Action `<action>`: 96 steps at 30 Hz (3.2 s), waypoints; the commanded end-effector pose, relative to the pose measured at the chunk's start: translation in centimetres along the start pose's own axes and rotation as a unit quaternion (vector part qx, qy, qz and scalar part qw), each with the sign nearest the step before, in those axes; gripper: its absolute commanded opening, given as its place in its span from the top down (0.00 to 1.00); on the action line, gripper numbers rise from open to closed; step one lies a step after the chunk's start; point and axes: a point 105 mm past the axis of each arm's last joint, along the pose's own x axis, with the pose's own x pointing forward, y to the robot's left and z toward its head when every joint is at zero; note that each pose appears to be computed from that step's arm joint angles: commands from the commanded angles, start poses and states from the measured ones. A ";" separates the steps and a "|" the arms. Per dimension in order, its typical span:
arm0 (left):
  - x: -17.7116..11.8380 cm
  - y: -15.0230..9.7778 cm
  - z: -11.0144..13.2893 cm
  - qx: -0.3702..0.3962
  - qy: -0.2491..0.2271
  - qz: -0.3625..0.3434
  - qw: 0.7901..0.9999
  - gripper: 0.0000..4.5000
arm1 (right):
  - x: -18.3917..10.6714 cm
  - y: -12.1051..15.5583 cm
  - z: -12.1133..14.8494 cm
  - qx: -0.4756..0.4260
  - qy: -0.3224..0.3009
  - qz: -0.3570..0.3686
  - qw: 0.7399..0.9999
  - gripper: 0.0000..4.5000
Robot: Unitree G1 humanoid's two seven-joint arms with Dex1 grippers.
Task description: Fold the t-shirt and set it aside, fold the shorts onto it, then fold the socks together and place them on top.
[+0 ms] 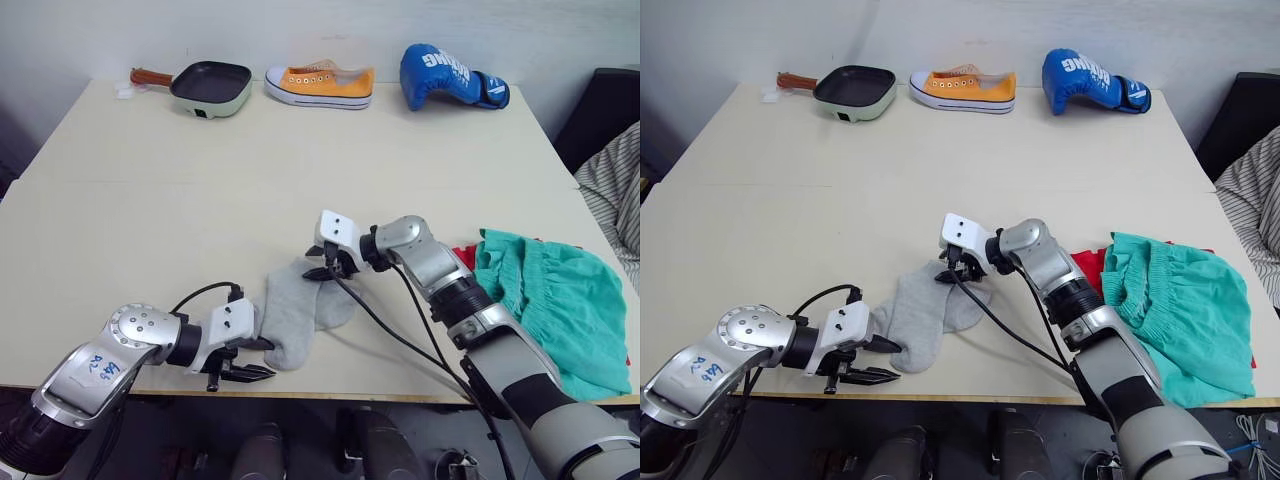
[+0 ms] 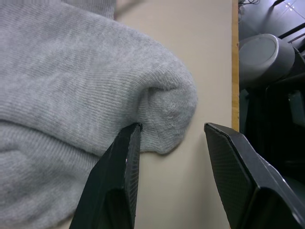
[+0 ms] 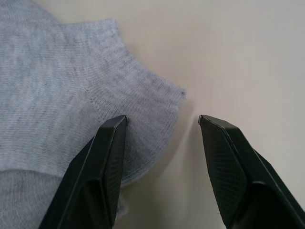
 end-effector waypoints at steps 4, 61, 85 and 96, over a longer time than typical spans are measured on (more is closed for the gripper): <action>0.9 -0.4 -1.4 -0.029 0.014 -0.007 0.999 0.93 | 0.1 0.1 1.0 -0.001 -0.019 0.004 1.000 0.91; -5.7 6.0 2.9 0.118 0.084 -0.075 0.987 1.00 | -10.5 8.3 -3.3 0.156 -0.077 -0.181 0.968 1.00; -2.6 3.5 7.2 -0.059 -0.102 -0.039 0.992 0.93 | -9.8 7.5 0.9 0.061 -0.128 -0.077 0.987 0.95; 0.8 4.8 2.4 -0.141 -0.021 0.039 0.989 0.99 | -4.1 5.1 -2.6 -0.023 -0.042 -0.081 0.996 1.00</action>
